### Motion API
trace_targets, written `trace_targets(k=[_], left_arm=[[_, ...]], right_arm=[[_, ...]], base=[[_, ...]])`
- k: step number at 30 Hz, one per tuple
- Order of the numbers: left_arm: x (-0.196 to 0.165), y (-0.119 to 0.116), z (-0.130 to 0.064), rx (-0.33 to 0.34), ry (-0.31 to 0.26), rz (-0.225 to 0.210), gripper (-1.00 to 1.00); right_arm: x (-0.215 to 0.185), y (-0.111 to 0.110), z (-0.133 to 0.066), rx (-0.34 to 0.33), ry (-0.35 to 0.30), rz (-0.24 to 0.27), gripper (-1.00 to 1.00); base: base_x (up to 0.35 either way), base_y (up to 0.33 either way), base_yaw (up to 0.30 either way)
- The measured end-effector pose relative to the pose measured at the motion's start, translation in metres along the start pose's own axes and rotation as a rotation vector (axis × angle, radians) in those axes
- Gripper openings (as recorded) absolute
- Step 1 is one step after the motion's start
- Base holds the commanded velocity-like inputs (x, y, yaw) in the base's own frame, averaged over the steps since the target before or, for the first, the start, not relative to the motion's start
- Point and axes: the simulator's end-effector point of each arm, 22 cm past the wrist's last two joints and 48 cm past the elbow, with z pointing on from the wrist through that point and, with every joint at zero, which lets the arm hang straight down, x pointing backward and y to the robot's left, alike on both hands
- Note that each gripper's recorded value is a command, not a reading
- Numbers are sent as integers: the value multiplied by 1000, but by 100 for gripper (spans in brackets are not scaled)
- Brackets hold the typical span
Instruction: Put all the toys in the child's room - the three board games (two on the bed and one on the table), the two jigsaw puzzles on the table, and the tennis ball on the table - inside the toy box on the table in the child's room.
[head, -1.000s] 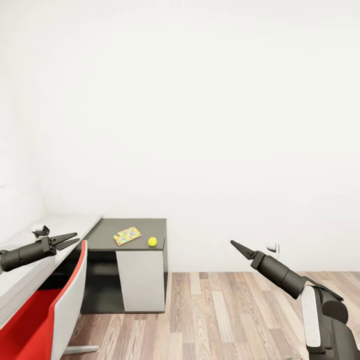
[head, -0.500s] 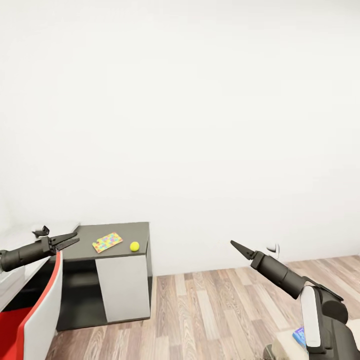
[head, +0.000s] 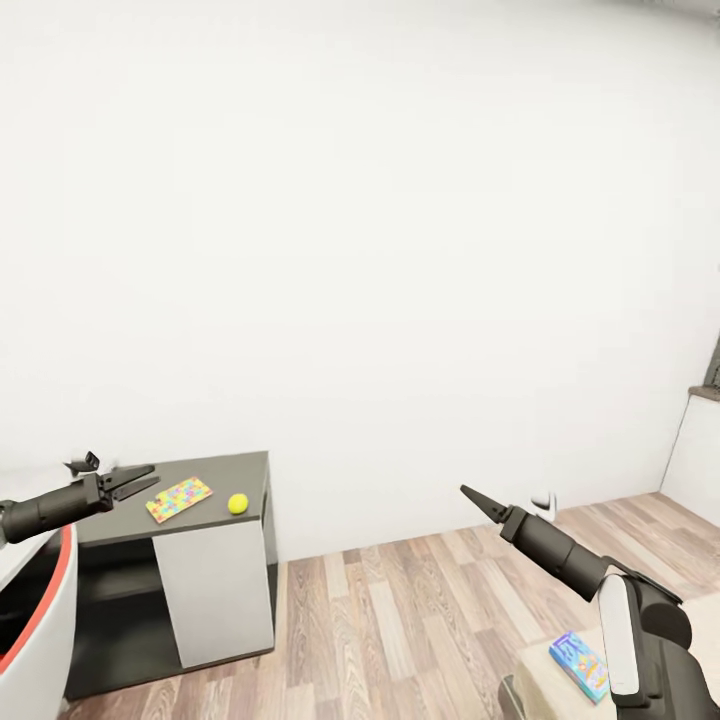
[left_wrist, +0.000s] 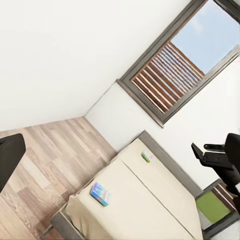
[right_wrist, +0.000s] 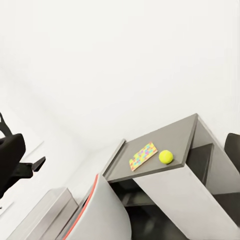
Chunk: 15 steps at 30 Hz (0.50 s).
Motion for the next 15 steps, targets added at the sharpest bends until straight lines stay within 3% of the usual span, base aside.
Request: trace_targets(k=[8, 15], left_arm=[[0, -1, 1, 2, 2, 0, 100], [1, 1, 2, 1, 3, -3, 100]], right_arm=[[-1, -1, -1, 1, -3, 2, 100], [0, -3, -1, 4, -1, 5, 100]], base=[[157, 133, -42], [197, 173, -175]])
